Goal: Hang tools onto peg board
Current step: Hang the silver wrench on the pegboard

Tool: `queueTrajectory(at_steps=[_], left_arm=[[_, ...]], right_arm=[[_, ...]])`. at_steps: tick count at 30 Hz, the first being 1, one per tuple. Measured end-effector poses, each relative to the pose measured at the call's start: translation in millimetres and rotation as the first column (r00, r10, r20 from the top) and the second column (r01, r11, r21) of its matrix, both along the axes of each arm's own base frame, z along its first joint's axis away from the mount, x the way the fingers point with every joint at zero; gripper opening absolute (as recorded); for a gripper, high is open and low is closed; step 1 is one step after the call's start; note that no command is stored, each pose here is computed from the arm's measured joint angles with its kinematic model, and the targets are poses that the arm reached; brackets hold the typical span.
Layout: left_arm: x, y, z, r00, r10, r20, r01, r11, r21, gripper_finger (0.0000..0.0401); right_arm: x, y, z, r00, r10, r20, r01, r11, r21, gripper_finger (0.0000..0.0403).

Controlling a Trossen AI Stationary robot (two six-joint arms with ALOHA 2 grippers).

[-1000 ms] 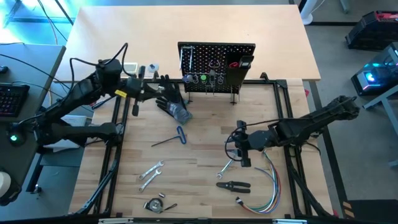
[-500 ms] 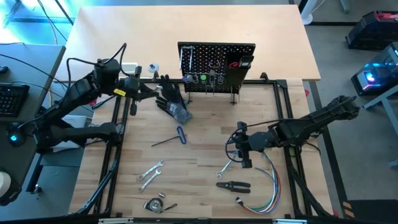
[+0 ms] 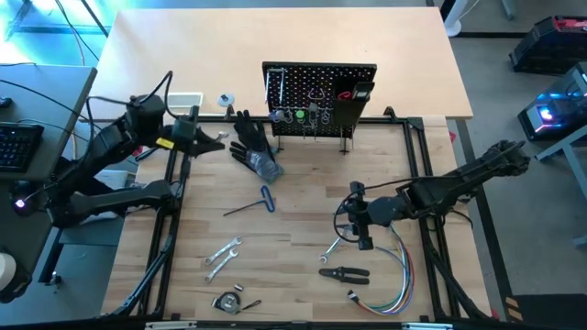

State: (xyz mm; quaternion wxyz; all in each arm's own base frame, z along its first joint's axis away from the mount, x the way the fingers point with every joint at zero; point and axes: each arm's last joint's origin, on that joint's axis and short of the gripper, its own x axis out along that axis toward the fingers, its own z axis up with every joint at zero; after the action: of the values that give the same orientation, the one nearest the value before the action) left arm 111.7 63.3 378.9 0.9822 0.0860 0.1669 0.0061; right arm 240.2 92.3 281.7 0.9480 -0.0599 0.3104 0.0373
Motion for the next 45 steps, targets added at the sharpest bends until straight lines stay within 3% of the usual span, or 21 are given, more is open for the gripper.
queueTrajectory(at_steps=[6,10,13,23,29,45], left_arm=[[2.4,0.8,-34.4,0.987,0.020,0.162,-0.017,1.000,-0.022,0.0000],[19.9,6.5,-50.1,0.933,-0.039,0.357,0.053,0.998,-0.031,0.0000],[35.0,15.3,-60.4,0.904,-0.038,0.426,0.054,0.998,-0.026,0.0000],[82.7,49.8,-77.6,0.865,-0.021,0.501,0.059,0.996,-0.061,0.0000],[102.3,65.9,-77.8,0.881,0.001,0.473,0.055,0.993,-0.104,0.0000],[121.1,83.7,-79.4,0.911,0.066,0.406,0.021,0.978,-0.206,0.0000]], right_arm=[[0.3,0.1,0.5,1.000,0.000,0.006,0.000,1.000,0.002,0.0149],[1.7,-0.9,1.6,1.000,-0.001,0.020,0.001,1.000,0.002,0.0149],[3.4,-2.2,3.2,0.999,-0.009,0.039,0.008,1.000,0.009,0.0149],[4.3,-2.6,4.6,0.998,-0.026,0.061,0.027,1.000,-0.007,0.0149],[4.3,-3.0,4.7,0.997,-0.029,0.065,0.031,0.999,-0.029,0.0149],[4.4,-3.3,4.6,0.997,-0.037,0.067,0.039,0.999,-0.036,0.0149]])
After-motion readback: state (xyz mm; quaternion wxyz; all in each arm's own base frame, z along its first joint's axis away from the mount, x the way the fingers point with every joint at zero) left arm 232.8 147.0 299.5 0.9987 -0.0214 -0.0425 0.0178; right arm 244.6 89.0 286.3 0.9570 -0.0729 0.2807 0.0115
